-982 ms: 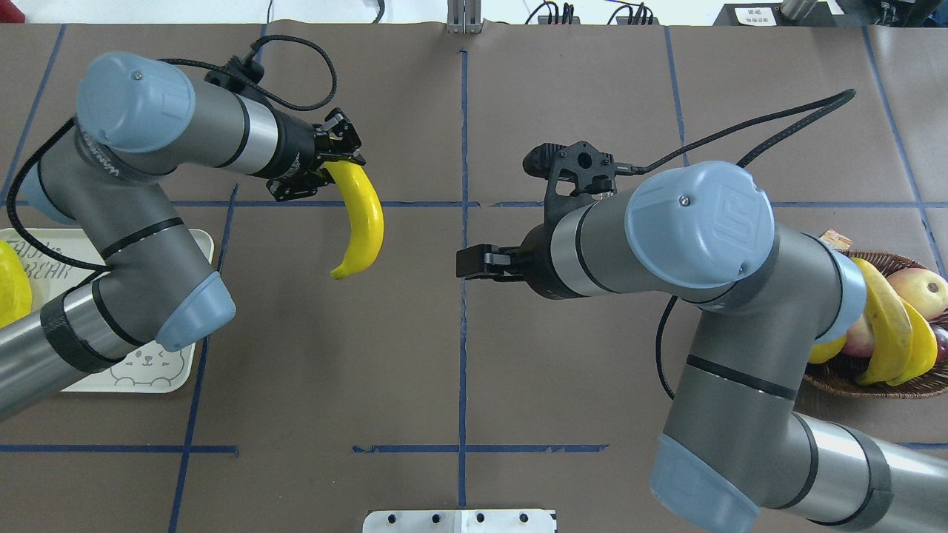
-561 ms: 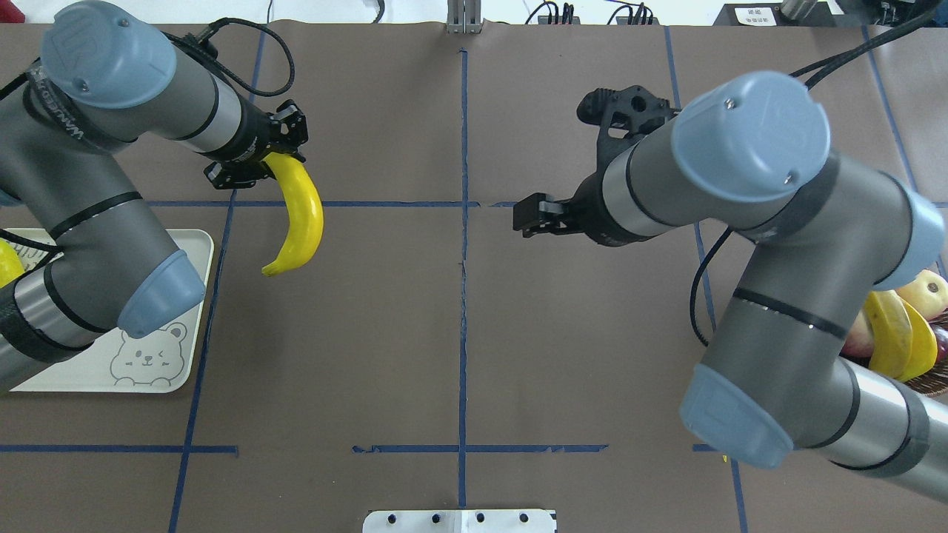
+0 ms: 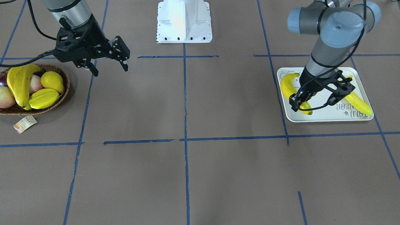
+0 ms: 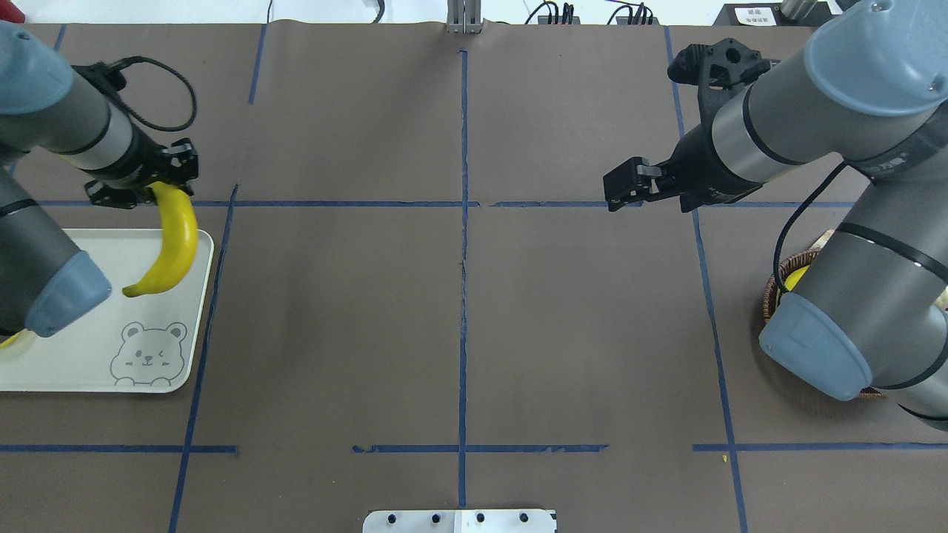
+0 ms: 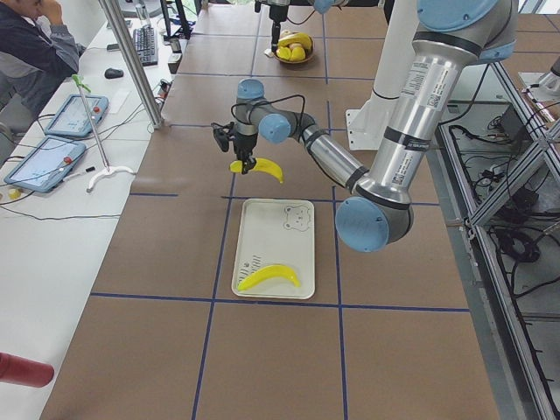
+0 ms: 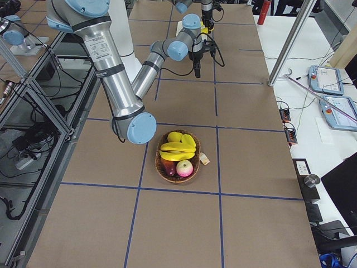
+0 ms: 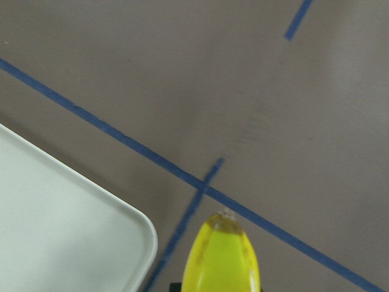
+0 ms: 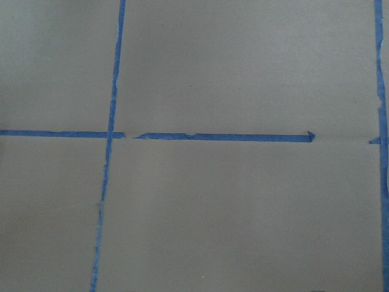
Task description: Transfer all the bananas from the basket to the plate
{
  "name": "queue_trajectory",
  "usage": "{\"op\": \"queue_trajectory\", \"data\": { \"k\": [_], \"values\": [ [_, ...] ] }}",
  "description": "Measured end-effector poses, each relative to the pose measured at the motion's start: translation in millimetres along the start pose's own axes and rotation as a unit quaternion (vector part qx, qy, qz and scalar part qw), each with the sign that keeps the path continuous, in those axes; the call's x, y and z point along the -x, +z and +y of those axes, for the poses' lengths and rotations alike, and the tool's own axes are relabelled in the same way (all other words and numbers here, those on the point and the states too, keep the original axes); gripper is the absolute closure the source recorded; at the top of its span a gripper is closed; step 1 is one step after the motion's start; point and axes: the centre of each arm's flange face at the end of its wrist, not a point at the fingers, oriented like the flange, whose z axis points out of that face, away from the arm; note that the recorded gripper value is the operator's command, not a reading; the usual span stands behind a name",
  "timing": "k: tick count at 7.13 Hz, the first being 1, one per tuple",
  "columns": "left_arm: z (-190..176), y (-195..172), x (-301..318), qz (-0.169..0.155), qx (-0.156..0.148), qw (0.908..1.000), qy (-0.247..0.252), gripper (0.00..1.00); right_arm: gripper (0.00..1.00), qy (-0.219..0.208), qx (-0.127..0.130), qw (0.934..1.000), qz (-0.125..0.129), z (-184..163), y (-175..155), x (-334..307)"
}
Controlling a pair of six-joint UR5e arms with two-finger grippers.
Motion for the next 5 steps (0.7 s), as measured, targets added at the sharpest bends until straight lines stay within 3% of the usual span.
{"op": "queue_trajectory", "data": {
  "k": [2,5],
  "values": [
    [-21,21,70,-0.02,0.006,0.9997,-0.014,1.0,0.01,-0.004,0.001,1.0,0.003,0,0,-8],
    [-43,54,140,-0.01,-0.005,0.9967,-0.08,1.0,0.01,-0.004,0.0,1.0,0.003,1,0,-9]
  ]
}}
